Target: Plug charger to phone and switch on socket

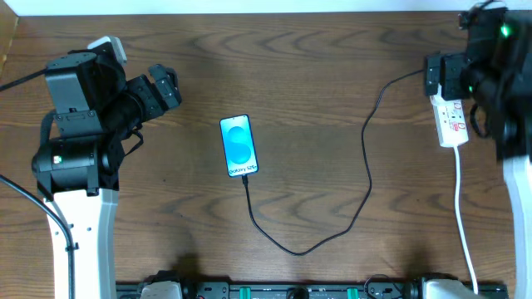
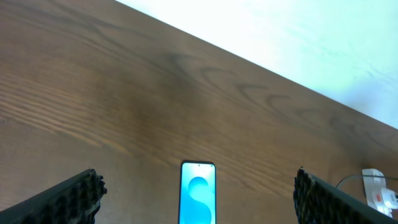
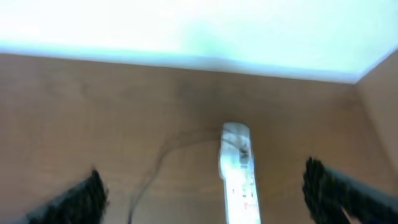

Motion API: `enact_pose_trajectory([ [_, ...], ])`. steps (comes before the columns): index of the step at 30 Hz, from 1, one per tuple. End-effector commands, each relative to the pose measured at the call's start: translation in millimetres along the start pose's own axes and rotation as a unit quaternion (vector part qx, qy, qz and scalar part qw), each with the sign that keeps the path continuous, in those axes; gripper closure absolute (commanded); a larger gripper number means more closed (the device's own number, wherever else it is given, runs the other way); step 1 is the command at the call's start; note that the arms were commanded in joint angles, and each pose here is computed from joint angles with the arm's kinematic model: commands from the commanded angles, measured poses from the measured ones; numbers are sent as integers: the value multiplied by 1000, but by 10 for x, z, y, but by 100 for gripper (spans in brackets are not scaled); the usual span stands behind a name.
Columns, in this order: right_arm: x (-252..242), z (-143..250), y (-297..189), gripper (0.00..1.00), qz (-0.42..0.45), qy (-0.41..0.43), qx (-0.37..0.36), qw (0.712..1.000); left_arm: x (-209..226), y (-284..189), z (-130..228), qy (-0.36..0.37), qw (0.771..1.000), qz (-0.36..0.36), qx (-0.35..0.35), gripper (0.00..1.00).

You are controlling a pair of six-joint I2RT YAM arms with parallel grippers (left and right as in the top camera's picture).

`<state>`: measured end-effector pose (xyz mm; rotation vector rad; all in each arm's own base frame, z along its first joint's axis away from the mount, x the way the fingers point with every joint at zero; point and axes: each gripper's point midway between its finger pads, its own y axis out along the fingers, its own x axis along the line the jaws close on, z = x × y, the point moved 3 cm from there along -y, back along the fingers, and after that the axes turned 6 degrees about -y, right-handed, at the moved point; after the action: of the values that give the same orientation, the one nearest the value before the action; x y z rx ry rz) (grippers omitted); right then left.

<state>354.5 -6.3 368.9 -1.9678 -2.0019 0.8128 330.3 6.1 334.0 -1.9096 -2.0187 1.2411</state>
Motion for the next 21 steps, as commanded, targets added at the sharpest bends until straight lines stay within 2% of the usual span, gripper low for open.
enact_pose_trajectory([
  [1,-5,90,-211,1,22,-5,-49,999,4,-31,-42,-4,1000,-3,-8,1],
  [14,328,1151,-510,1,35,0,-234,972,4,-31,-42,-4,1000,-3,-8,1],
  [21,560,1782,-419,1,31,-32,-263,964,4,-31,-42,-4,1000,-3,-8,1],
])
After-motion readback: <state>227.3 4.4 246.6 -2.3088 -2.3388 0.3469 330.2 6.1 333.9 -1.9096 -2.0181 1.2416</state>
